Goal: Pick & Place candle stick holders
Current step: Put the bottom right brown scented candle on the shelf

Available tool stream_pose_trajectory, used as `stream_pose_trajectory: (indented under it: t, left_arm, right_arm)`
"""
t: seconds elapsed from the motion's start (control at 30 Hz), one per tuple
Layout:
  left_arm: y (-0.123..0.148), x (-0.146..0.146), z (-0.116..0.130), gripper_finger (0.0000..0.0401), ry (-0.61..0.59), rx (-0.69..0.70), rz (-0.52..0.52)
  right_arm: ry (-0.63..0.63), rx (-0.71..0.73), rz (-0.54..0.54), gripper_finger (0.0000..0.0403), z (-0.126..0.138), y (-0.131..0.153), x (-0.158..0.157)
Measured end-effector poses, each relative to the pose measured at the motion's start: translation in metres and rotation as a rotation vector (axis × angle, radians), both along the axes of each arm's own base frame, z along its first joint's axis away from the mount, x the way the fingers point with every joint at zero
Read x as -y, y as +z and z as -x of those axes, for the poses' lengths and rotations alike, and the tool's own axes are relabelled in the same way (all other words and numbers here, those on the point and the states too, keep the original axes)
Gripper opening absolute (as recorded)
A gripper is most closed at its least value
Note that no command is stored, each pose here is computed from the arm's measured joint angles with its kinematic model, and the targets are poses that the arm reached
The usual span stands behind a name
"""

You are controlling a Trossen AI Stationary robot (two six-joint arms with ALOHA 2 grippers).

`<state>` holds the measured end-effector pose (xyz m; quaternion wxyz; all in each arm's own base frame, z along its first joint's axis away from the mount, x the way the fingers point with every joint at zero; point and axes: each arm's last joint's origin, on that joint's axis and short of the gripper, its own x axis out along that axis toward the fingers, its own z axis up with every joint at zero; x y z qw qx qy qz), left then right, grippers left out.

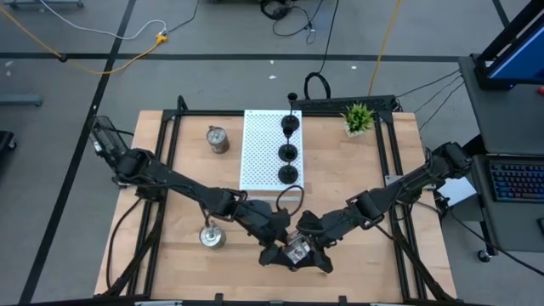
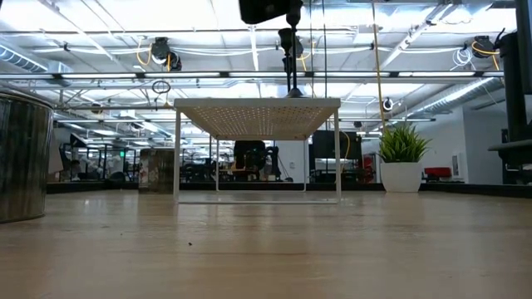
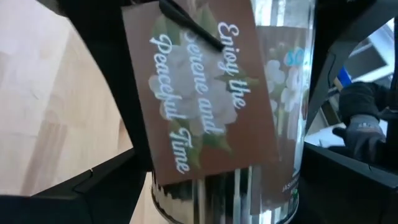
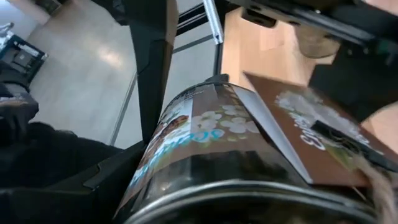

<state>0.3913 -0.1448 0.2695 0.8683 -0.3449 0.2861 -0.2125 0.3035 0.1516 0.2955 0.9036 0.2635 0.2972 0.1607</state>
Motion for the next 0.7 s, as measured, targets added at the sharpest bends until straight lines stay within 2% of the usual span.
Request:
stream_pose_trajectory:
  t: [0.13, 0.37, 0.7]
  left_arm:
    - [-0.003, 0.004, -0.007, 0.0400, -0.040, -0.028, 0.006]
    - [-0.005, 0.005, -0.005, 0.0400, -0.070, -0.065, 0.014]
    - [-0.003, 0.006, -0.003, 0.0399, -0.154, -0.046, 0.005]
  right_arm:
    - [0.021, -0.016, -0.004, 0.0350, -0.005, -0.006, 0.000]
    - [0.024, -0.015, -0.010, 0.0350, -0.013, -0.015, -0.003]
    - [0.045, 0.013, -0.046, 0.0350, -0.016, -0.011, -0.001]
